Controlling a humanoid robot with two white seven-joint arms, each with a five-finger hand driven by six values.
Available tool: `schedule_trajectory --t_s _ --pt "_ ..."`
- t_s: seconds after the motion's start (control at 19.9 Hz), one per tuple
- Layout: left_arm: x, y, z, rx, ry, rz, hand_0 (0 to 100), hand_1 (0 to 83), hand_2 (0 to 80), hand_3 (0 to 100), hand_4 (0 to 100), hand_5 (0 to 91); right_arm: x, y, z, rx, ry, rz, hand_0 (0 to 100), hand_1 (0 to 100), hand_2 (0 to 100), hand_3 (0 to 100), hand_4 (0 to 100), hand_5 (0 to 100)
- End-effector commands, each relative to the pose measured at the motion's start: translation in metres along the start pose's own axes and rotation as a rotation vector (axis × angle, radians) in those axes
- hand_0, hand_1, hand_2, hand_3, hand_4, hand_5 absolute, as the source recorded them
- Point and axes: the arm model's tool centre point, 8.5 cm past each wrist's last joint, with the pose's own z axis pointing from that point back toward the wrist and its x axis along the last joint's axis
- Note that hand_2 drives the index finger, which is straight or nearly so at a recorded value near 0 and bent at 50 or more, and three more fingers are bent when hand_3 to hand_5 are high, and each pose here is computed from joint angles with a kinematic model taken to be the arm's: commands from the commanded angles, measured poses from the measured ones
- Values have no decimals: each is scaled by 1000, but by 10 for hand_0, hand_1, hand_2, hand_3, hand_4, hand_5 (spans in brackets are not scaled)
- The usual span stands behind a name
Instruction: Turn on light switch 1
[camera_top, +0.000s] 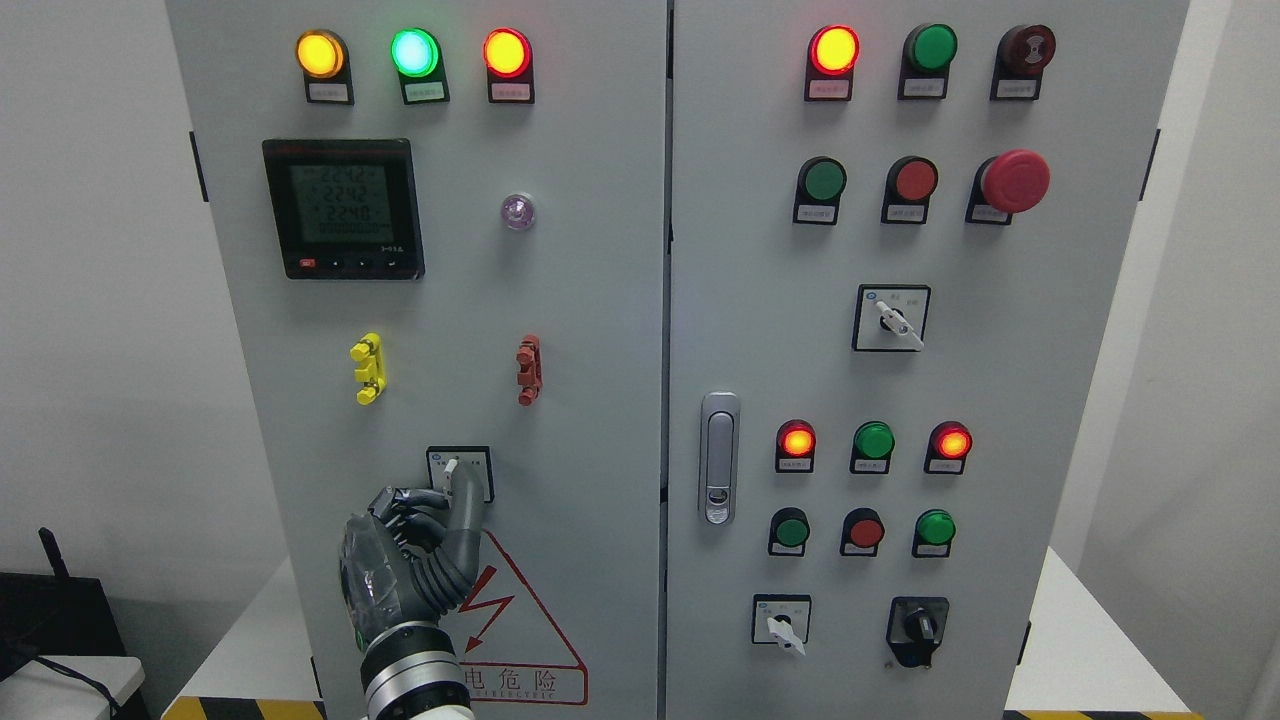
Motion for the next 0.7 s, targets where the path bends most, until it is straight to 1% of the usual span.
schedule_trajectory --t_s 0.0,0.35,0.65 --pt "0 0 0 -2 -2 1 334 412 632 919 882 898 1 0 0 -1 -4 -18 120 389 0 0 0 0" --pt "0 -1 0 -4 0 -1 372 404 635 927 884 898 0 0 0 1 -2 -18 120 389 0 0 0 0" --pt "0 -1 0 -4 -1 -1 391 422 634 929 884 898 0 0 0 -1 -3 -17 120 389 0 0 0 0"
